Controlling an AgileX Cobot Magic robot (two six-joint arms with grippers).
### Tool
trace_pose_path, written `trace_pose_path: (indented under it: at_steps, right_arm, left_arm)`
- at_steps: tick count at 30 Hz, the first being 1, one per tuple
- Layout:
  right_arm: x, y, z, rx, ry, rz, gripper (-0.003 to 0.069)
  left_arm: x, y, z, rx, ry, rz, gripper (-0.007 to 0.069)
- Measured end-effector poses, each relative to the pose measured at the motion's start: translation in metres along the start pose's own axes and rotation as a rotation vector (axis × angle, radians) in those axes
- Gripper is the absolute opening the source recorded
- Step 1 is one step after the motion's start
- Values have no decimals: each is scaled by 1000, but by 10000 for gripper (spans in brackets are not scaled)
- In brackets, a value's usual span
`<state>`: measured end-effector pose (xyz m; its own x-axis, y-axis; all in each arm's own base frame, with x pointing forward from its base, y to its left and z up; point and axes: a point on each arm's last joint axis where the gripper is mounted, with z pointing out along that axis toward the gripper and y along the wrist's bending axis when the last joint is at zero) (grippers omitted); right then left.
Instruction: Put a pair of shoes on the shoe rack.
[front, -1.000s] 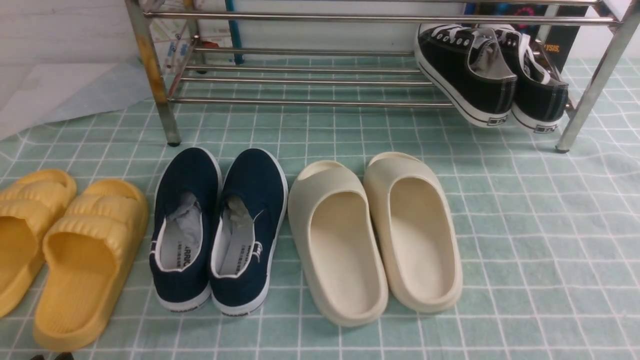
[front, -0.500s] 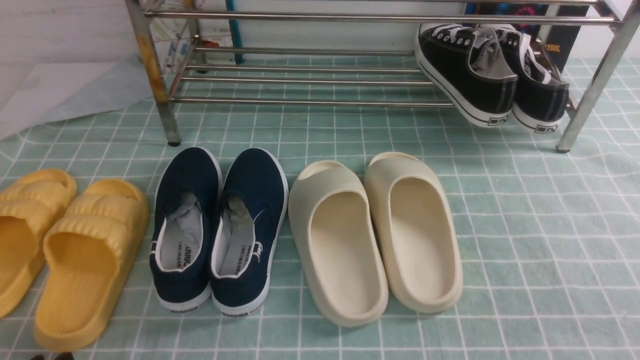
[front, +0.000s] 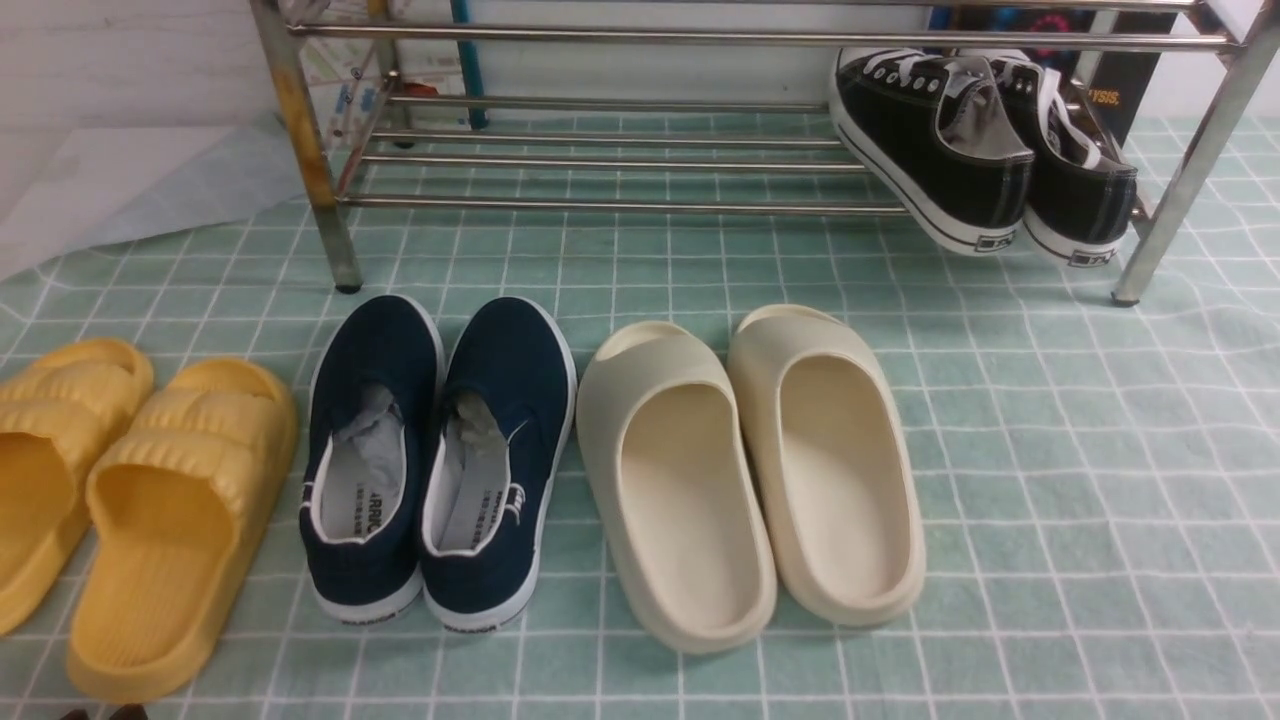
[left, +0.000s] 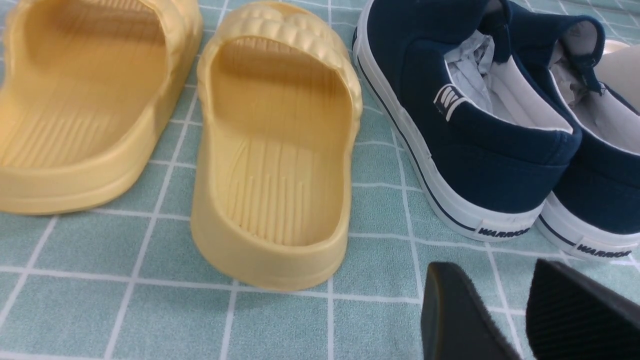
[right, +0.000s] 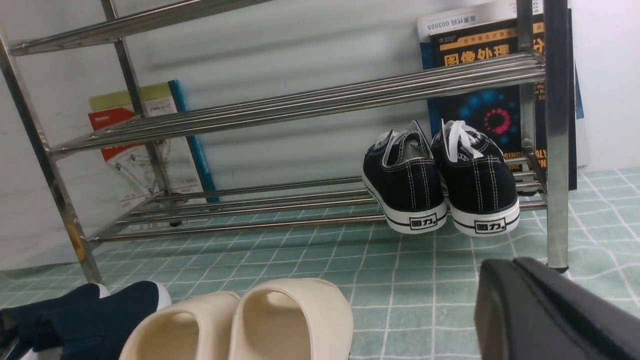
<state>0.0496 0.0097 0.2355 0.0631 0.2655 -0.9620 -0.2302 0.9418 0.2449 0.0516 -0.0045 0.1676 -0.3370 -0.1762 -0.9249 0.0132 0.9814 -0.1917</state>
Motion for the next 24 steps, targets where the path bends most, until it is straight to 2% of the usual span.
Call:
trace_pose_path:
  at_steps: [7, 16, 24]
  right_arm:
    - [22, -4, 2, 0, 27, -15, 28]
    - [38, -19, 0, 210, 123, -33, -5]
    - [56, -24, -5, 273, 325, -28, -5]
  left_arm:
    - [0, 0, 0, 0, 0, 0, 239]
    - [0, 0, 0, 0, 0, 0, 239]
    - [0, 0, 0, 0, 0, 0, 239]
